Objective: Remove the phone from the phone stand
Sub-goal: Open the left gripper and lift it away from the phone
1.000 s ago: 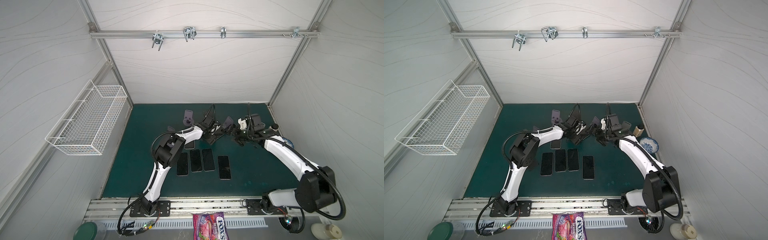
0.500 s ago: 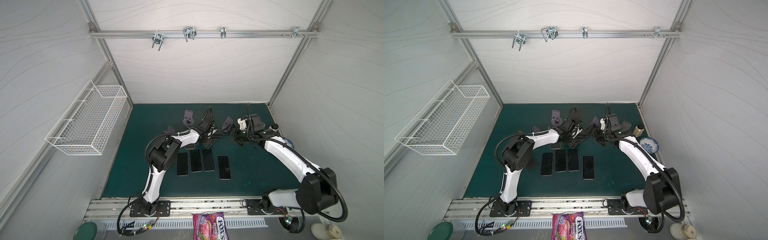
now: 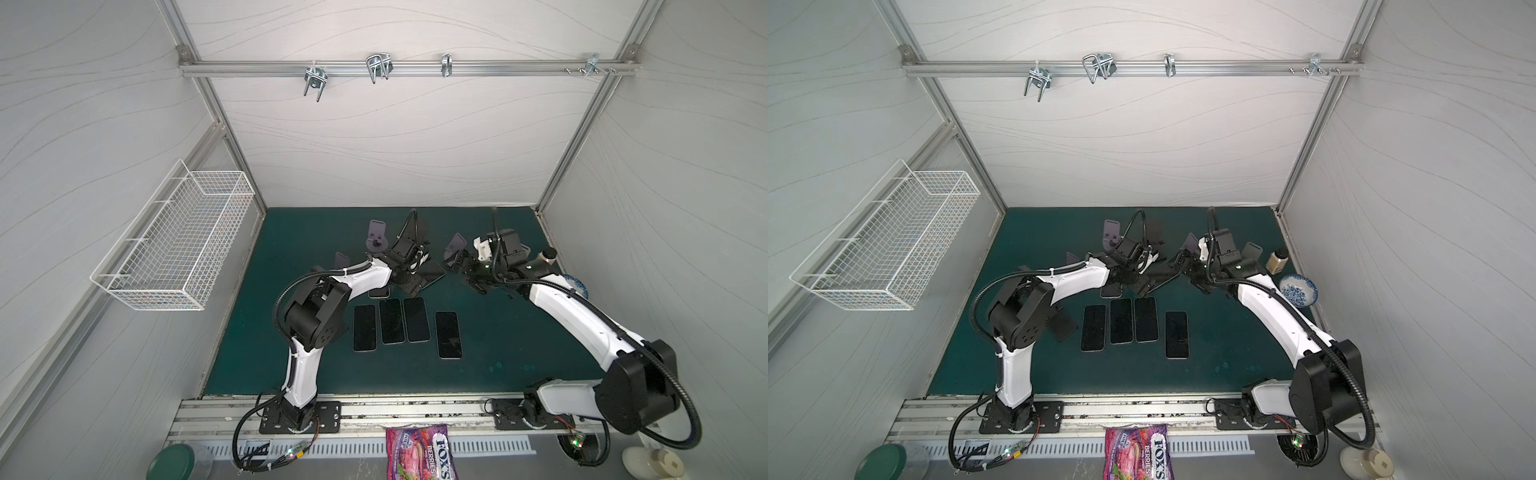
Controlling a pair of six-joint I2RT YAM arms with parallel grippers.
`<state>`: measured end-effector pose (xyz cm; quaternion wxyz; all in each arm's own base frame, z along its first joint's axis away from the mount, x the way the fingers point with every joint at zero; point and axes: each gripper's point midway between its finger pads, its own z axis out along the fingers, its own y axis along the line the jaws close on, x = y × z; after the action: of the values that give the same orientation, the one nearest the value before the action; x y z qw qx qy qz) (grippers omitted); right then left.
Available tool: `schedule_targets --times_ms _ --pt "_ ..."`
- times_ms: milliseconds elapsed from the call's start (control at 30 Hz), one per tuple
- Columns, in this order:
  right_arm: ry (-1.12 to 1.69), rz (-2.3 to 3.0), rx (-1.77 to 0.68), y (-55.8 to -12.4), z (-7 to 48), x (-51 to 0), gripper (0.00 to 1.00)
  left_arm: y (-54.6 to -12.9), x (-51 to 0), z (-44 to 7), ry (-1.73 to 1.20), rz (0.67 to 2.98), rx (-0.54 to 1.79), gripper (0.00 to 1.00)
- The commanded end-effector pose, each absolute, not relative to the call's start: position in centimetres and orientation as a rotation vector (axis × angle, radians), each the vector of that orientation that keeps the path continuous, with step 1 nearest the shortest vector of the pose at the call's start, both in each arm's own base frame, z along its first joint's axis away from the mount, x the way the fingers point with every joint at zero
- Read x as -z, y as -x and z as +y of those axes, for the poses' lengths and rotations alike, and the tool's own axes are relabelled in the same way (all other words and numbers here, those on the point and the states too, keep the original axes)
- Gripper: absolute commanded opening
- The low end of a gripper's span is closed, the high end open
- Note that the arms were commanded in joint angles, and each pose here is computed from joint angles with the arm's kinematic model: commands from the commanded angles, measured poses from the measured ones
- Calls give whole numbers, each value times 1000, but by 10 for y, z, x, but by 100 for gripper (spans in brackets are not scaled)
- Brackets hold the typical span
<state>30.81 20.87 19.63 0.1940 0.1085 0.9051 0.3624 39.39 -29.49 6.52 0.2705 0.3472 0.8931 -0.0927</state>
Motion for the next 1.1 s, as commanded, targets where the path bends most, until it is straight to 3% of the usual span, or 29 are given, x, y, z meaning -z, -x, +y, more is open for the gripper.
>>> schedule_targets --times_ms 0,167,567,833,1067 --pt "-278 2489 -984 -308 203 -219 95 -407 -135 -300 -863 2252 290 87" --pt "-297 2455 -894 -318 179 -218 96 -394 -183 -277 -762 2136 293 87" --pt "-157 2110 -135 -365 61 -188 99 -359 -220 -98 -159 1919 129 88" --pt "19 2043 67 -385 47 -126 99 -337 -180 -7 164 1889 -228 90" --pt "223 1944 45 -395 65 -112 99 -328 -143 51 406 1891 -270 89"
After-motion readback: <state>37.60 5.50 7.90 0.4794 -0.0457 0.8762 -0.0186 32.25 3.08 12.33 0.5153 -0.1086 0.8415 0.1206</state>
